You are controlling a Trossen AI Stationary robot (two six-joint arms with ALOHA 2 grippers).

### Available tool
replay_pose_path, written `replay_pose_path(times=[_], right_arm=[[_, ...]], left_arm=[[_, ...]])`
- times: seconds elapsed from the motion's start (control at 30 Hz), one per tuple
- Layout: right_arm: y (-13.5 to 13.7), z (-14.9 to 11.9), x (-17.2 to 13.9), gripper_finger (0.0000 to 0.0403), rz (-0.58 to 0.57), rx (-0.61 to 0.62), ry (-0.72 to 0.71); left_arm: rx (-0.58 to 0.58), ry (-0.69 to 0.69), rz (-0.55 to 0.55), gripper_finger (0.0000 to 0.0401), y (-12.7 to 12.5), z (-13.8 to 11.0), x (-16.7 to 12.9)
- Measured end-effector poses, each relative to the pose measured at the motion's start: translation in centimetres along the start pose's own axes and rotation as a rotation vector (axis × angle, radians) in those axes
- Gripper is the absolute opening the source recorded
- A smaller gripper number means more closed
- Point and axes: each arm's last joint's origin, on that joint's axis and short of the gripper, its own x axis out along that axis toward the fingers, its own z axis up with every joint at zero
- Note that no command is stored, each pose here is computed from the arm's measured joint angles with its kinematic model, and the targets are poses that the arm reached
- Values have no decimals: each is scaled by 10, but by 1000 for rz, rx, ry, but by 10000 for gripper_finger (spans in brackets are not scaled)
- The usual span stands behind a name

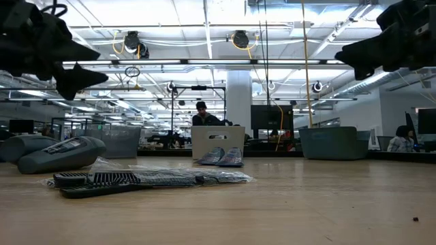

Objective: Pick & Place Travel size toiletries
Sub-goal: Put the left gray deodorant into the black bin

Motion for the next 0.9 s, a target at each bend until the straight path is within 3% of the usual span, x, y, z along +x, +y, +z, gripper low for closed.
replay_pose_path(times=[0.17, 0.4, 0.53, 0.73, 0.9], right_arm=[[-1, 0, -1, 114, -25, 9, -1], [-2, -3, -1, 114, -87, -6, 33], [-2, -8, -2, 114, -82, -13, 76], [-2, -4, -1, 114, -83, -66, 43], [-2, -6, -2, 114, -82, -67, 64]], left_arm=[[-16, 153, 77, 282, -9, 16, 7], [-85, 562, 309, 282, -32, 56, 22], [-115, 777, 378, 282, -46, 66, 39], [-257, 976, 479, 282, -60, 53, 65], [-368, 1194, 704, 282, -58, 25, 69]])
